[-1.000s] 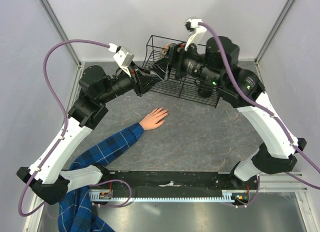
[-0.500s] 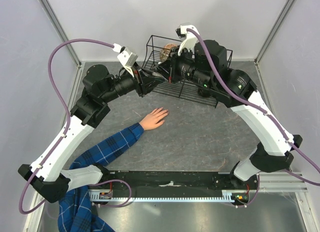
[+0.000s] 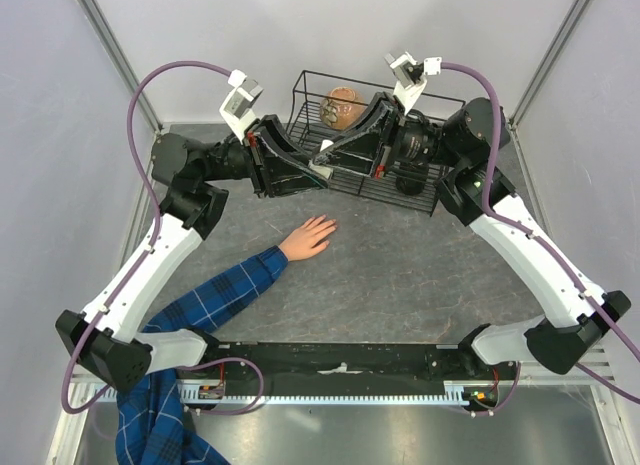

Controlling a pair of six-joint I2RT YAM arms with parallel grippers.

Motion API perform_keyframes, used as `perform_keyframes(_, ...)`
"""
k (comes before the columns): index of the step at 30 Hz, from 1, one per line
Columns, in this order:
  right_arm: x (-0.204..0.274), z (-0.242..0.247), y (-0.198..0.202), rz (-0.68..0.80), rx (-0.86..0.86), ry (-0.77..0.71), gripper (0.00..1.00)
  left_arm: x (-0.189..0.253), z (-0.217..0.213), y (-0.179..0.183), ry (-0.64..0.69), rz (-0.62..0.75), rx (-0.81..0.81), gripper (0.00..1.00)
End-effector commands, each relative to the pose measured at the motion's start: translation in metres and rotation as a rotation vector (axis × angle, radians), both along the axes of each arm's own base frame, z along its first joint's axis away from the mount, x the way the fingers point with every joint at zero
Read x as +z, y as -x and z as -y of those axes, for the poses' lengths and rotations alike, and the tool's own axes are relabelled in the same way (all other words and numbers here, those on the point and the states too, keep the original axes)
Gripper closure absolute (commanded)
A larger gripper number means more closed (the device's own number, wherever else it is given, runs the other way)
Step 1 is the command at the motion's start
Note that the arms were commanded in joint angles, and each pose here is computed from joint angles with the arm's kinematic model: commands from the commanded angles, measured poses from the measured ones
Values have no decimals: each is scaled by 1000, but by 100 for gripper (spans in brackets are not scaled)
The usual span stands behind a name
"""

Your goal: Paint the nails

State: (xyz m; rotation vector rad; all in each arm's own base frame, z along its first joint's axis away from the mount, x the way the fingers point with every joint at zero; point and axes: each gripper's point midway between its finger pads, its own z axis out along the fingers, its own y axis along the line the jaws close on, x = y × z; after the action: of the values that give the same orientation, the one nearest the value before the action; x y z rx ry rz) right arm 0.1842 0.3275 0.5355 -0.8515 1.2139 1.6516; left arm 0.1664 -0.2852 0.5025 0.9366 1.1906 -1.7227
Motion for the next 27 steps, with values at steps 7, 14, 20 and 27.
perform_keyframes(7,-7,27,-32,-19,-358,187,8,8,-12,-32,-32,167,312,98)
perform_keyframes(14,-20,46,-74,-162,-623,247,2,-4,-20,-65,-112,192,567,98)
perform_keyframes(20,-8,30,-76,-143,-703,273,11,-10,-18,-78,-158,228,674,98)
perform_keyframes(27,-13,4,-72,-134,-716,318,44,-11,-10,-77,-178,256,675,98)
